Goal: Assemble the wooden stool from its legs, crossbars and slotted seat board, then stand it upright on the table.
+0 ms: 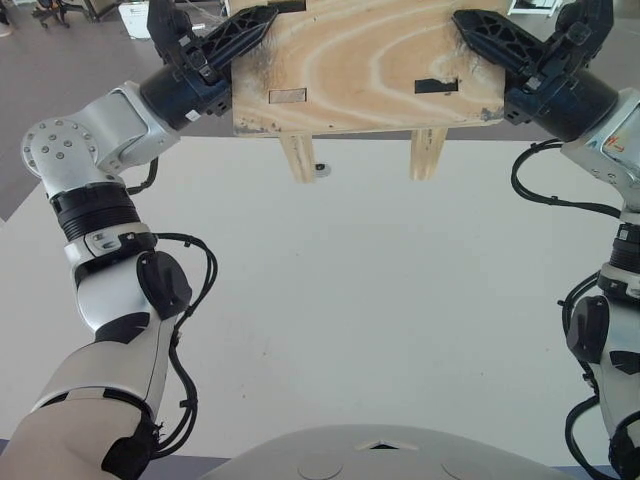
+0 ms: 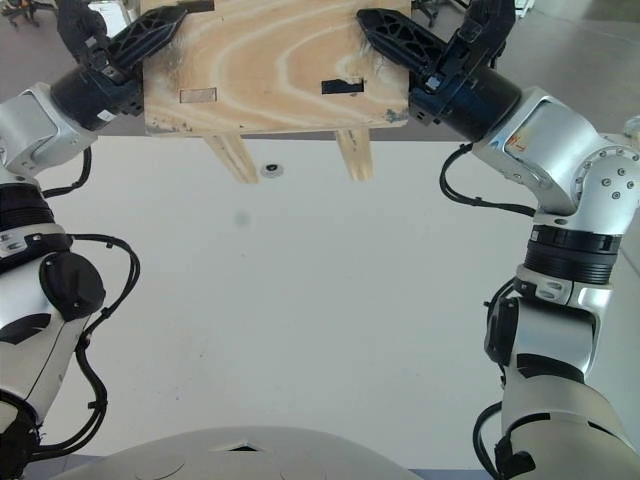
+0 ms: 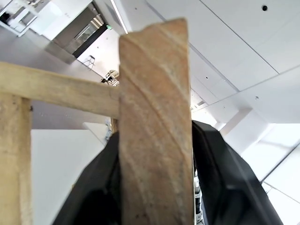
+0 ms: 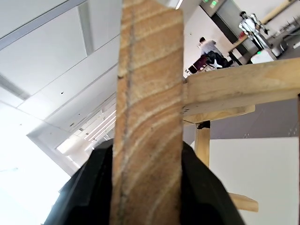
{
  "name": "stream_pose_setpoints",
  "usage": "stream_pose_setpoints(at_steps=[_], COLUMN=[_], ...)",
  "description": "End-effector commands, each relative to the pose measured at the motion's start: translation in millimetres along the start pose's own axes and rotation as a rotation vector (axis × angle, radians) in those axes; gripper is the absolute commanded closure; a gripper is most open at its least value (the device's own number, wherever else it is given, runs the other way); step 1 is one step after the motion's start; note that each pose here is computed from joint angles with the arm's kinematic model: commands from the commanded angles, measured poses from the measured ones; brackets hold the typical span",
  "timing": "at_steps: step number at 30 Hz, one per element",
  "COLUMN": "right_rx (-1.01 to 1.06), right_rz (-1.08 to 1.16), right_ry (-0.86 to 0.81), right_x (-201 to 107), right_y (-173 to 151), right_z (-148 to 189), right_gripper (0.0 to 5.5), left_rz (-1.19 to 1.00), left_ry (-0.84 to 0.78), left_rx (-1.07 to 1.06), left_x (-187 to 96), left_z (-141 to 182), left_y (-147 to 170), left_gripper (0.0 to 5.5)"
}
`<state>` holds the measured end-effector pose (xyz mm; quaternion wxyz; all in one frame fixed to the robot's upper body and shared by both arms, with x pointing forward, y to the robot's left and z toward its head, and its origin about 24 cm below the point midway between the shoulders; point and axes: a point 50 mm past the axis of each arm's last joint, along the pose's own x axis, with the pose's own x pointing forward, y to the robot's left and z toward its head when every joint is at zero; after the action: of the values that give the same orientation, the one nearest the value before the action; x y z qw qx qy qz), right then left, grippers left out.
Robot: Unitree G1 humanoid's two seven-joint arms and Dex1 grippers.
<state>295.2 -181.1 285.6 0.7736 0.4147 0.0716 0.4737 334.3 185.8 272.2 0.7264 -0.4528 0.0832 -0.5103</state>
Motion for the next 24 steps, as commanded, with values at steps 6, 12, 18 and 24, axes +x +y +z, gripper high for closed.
stream_pose_setpoints(at_steps=[6,12,18,24], right_rx=[0.060,0.300,0.458,0.422], right_rz=[-0.607,-0.883,-0.972,-0.989], right_ry=[0.136,0.144,0.115,0.079], right_x=[32,5,-25,-29], right_y=[-62,-128,-159,-156], right_z=[-26,-53,-91,-88], right_gripper=[4.03,4.00,3.60,2.31], left_rz=[0.798,0.831,0.935,1.058], left_ry=[-0.014,0.103,0.143,0.148], left_rx=[-0.110,-0.222,-0.311,-0.256], left_x=[8,25,6,-24], left_z=[21,-6,-42,-52], left_y=[47,66,103,123], left_gripper=[3.84,3.84,3.47,2.30])
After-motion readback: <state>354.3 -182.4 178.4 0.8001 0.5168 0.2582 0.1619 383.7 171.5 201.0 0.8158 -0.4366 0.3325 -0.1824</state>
